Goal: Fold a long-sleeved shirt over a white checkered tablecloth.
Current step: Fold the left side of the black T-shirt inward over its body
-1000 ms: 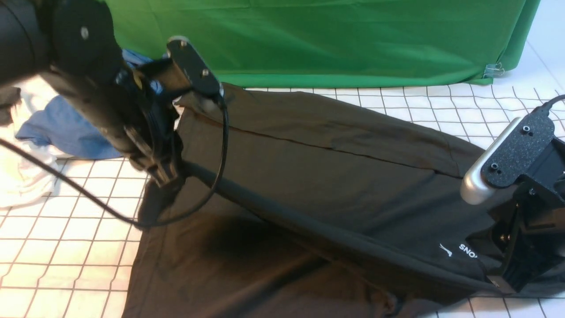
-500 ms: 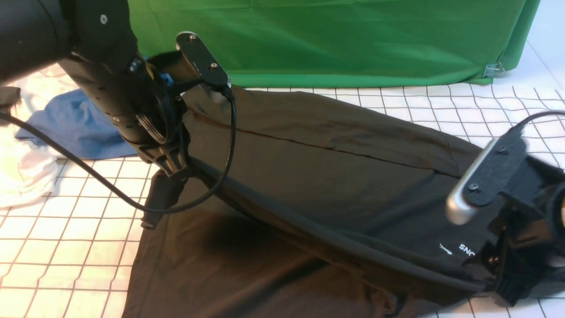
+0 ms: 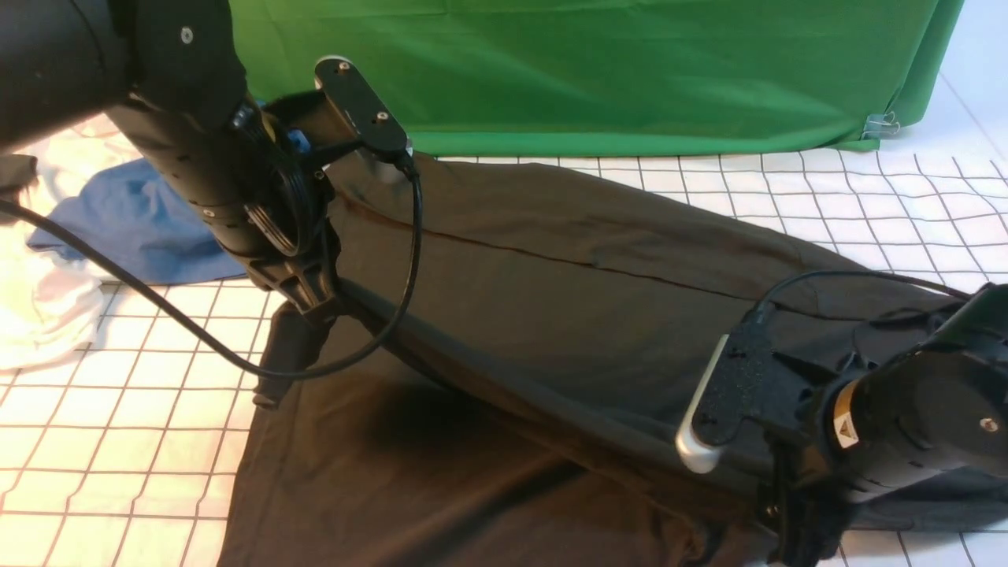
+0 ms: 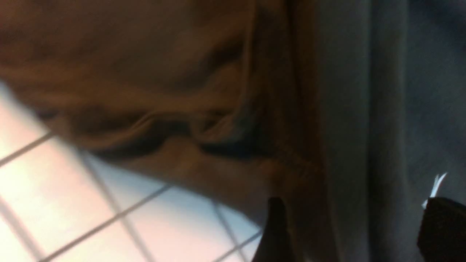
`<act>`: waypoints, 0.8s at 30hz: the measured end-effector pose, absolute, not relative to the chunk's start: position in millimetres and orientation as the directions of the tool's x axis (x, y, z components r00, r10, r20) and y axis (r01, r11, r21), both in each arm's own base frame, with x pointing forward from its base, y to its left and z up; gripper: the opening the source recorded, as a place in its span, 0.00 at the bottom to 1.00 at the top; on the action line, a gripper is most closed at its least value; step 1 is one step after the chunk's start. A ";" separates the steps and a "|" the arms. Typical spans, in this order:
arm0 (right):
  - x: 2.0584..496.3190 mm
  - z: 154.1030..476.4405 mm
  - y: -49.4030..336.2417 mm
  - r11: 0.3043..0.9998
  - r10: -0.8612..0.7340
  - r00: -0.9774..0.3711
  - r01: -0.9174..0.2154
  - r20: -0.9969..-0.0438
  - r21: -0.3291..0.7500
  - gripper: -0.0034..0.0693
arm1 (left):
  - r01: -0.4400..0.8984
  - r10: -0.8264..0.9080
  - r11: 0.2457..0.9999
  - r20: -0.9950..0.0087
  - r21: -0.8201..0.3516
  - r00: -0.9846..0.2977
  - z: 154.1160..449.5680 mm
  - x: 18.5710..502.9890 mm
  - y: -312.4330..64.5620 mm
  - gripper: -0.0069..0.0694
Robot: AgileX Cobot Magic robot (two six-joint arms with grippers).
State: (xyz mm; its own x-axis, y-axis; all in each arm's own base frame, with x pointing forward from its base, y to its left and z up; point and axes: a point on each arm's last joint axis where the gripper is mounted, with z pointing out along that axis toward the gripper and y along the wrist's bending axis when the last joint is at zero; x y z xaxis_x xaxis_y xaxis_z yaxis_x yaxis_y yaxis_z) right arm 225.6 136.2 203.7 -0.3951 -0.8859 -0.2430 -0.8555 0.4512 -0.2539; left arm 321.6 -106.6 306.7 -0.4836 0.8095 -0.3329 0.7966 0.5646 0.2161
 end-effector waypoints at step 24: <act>227.7 241.3 134.3 0.503 -0.854 -0.405 -0.805 -0.328 -0.316 0.07 | 0.783 0.796 0.580 -0.363 0.226 -0.485 343.3 293.6 -98.2 0.04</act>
